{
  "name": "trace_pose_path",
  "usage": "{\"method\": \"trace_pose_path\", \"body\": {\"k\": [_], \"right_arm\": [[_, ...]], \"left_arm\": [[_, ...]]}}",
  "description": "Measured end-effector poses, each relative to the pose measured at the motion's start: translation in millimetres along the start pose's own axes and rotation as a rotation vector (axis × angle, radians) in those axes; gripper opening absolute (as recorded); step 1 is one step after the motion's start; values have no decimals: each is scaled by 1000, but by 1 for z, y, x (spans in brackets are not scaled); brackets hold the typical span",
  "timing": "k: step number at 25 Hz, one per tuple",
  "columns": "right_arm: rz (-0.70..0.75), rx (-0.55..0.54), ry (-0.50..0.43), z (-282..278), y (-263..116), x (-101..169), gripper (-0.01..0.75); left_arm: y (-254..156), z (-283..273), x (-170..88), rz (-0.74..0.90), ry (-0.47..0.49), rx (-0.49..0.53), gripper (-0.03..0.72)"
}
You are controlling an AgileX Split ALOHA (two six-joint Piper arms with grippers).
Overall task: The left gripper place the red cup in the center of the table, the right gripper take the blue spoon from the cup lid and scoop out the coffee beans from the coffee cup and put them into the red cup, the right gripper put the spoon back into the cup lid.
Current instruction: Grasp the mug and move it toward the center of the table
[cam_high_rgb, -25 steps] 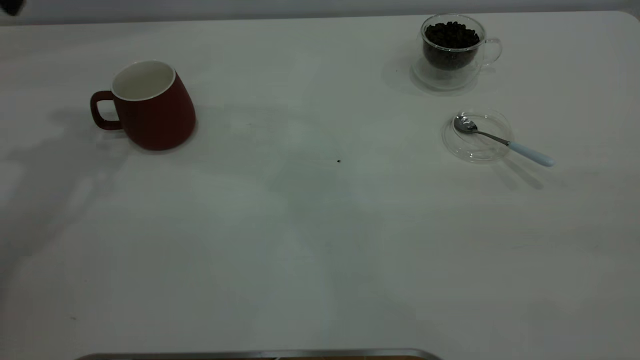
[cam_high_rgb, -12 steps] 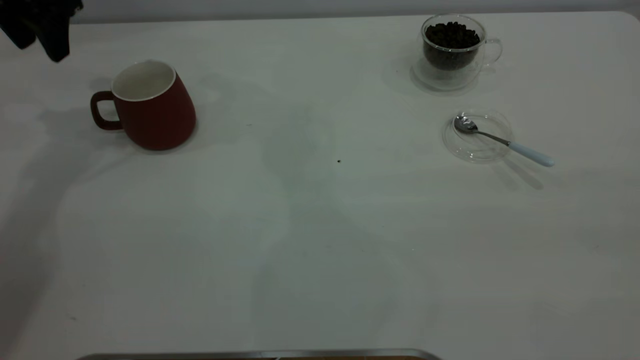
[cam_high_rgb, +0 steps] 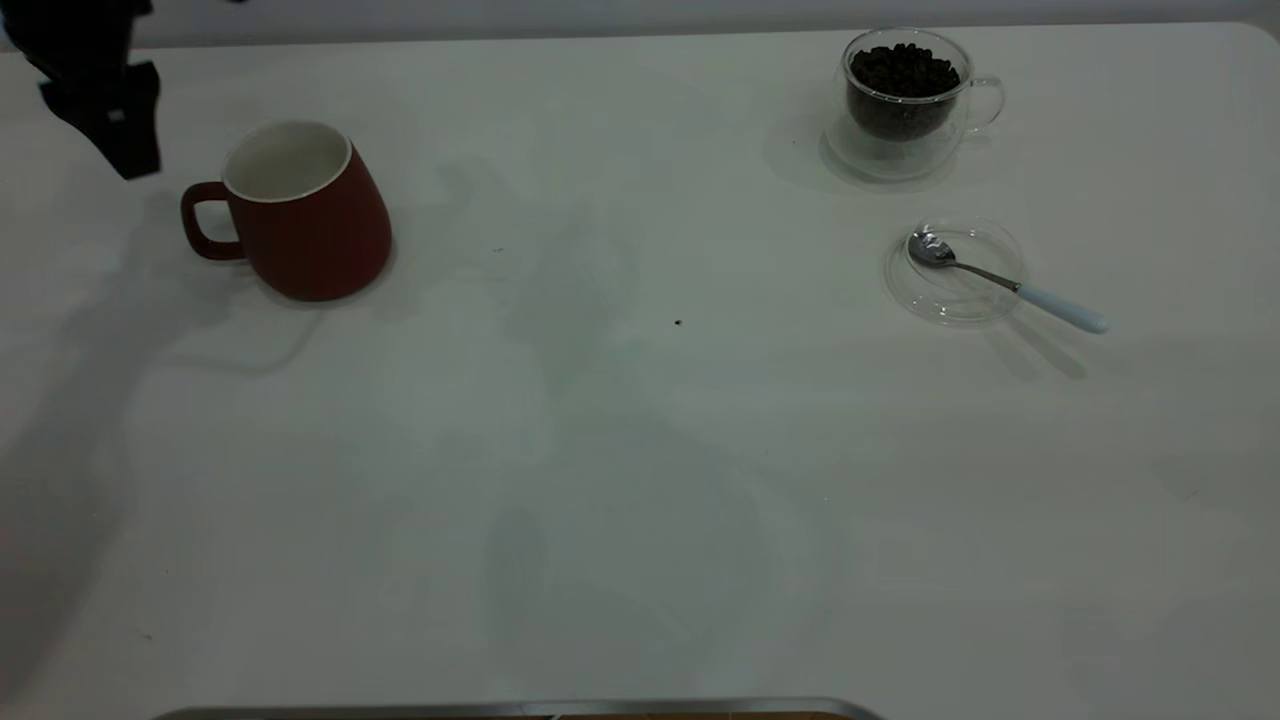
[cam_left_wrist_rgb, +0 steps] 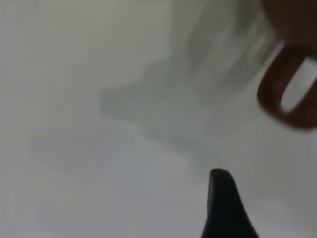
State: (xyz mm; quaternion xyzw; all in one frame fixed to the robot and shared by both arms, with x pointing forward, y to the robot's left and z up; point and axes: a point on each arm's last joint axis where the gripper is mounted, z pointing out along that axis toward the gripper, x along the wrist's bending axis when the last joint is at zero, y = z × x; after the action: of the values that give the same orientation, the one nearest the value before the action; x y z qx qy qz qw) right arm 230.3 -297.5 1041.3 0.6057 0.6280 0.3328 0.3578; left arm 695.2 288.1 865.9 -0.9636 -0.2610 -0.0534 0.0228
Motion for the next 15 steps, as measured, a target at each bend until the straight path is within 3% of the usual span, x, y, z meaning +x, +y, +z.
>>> {"method": "trace_pose_path", "body": {"k": [9, 15], "right_arm": [[0, 0, 0, 0, 0, 0, 398], [0, 0, 0, 0, 0, 0, 398]], "left_arm": [[13, 10, -9, 307, -77, -143, 516], [15, 22, -12, 373, -98, -168, 516]]}}
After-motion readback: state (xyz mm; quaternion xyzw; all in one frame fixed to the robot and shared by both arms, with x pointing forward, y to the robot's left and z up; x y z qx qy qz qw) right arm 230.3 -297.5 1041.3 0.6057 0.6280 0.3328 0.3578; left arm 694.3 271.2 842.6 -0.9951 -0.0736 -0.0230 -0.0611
